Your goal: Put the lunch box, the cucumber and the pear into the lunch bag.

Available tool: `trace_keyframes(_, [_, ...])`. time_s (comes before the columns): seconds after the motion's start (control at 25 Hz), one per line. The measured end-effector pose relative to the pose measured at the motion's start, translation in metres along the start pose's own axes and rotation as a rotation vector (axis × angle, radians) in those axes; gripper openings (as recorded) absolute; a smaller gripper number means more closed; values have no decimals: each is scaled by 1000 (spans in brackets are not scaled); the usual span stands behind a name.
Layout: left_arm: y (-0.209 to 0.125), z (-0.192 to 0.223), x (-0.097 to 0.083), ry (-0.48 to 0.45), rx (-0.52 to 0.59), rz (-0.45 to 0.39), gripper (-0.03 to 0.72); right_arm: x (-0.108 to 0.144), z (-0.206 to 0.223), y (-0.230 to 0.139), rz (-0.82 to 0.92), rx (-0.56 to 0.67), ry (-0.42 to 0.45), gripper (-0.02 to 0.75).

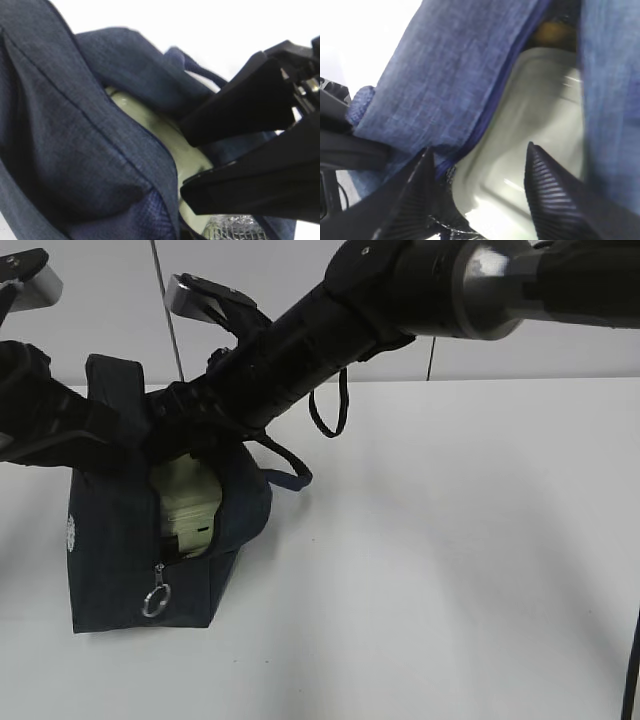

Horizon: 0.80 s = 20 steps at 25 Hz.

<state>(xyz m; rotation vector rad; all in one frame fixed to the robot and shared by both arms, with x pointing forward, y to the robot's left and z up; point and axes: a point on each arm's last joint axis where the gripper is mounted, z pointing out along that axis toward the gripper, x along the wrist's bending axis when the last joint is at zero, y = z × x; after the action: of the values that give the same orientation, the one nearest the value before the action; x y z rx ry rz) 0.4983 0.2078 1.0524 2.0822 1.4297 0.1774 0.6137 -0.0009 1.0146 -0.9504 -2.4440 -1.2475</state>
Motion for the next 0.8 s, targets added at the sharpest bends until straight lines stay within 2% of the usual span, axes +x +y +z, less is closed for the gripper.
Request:
trace_keyframes(0.24, [0,0,0,4,1,5,-15,0,-17,6,-34,-12,-30,449])
trace_keyframes(0.48, [0,0,1,11,4,13,-15,-19,-58,23,-13,-87,-107,449])
trace_keyframes(0.72, [0,0,1,13,5,16,-15,-18,-56,22,-16,-72,-99,449])
trace_keyframes(0.8, [0,0,1,13,5,16,-15,-24,-48,18,-2,-54,-96,449])
